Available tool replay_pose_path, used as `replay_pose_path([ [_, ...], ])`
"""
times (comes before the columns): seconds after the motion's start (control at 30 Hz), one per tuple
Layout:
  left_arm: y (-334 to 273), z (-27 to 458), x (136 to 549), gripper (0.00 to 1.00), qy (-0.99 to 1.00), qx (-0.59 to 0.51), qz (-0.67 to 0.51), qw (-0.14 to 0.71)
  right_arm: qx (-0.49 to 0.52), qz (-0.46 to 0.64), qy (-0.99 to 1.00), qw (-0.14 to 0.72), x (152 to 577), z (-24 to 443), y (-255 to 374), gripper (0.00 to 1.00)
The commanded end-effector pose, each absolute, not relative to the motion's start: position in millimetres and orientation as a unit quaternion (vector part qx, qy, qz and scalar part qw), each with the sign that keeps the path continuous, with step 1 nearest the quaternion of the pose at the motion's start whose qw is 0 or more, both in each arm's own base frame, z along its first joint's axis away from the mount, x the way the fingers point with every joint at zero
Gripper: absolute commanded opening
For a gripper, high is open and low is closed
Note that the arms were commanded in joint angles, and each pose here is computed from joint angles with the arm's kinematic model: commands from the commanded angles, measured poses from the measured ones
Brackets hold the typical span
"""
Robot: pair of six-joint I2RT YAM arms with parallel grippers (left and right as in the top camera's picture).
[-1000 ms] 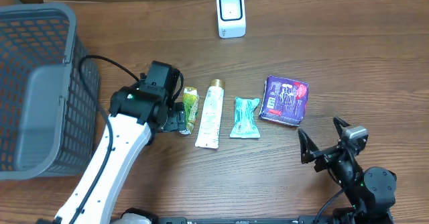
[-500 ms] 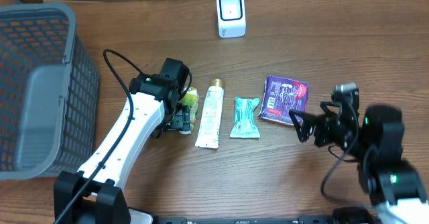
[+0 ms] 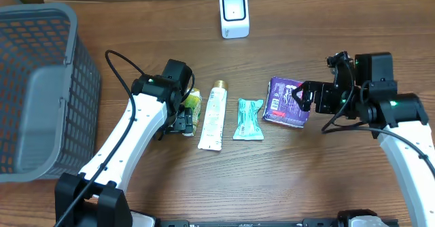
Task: Scan the item barcode
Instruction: 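Reach the right gripper toward the purple pack's right edge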
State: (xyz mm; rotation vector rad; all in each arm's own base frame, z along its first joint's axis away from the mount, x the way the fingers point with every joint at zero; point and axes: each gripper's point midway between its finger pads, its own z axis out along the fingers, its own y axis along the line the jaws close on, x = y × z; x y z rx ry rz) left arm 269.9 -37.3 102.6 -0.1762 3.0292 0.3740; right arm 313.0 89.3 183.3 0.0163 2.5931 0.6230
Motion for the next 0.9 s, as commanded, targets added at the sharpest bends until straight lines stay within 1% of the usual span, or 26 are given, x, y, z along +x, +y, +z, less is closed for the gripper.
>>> replay_pose_path([
  [0.0,-37,100,279,0.99,0.988,-0.072,0.124,0.059,0.082,0.206,0.945,0.243,322,187,63,0.99],
  [0.07,-49,104,314,0.99,0.983,-0.084,0.094,0.130,0.100,0.204,0.945,0.235,319,185,54,0.99],
  [0.13,-63,117,358,1.00,0.969,-0.096,0.056,0.220,0.135,0.196,0.948,0.209,308,177,38,1.00],
  [0.23,-69,127,379,1.00,0.958,-0.102,0.036,0.266,0.145,0.194,0.950,0.198,304,173,34,1.00],
  [0.27,-70,128,381,1.00,0.957,-0.102,0.034,0.270,0.146,0.194,0.950,0.197,304,172,34,1.00],
  [0.4,-72,129,382,1.00,0.956,-0.102,0.030,0.272,0.145,0.195,0.951,0.193,310,167,34,1.00],
  [0.47,-68,137,386,1.00,0.954,-0.086,0.043,0.285,0.121,0.208,0.952,0.191,313,164,39,1.00],
  [0.57,-65,177,390,1.00,0.940,-0.096,0.032,0.327,0.104,0.222,0.952,0.181,316,158,45,1.00],
  [0.6,-61,213,388,1.00,0.923,-0.098,0.025,0.370,0.102,0.229,0.952,0.177,320,153,47,1.00],
  [0.63,-59,226,384,1.00,0.916,-0.100,0.023,0.387,0.102,0.230,0.952,0.174,322,150,47,1.00],
  [0.77,-36,290,347,0.99,0.882,-0.102,0.036,0.458,0.086,0.246,0.953,0.156,331,132,52,1.00],
  [0.87,-21,300,319,1.00,0.872,-0.106,0.051,0.475,0.071,0.249,0.955,0.145,338,116,54,1.00],
])
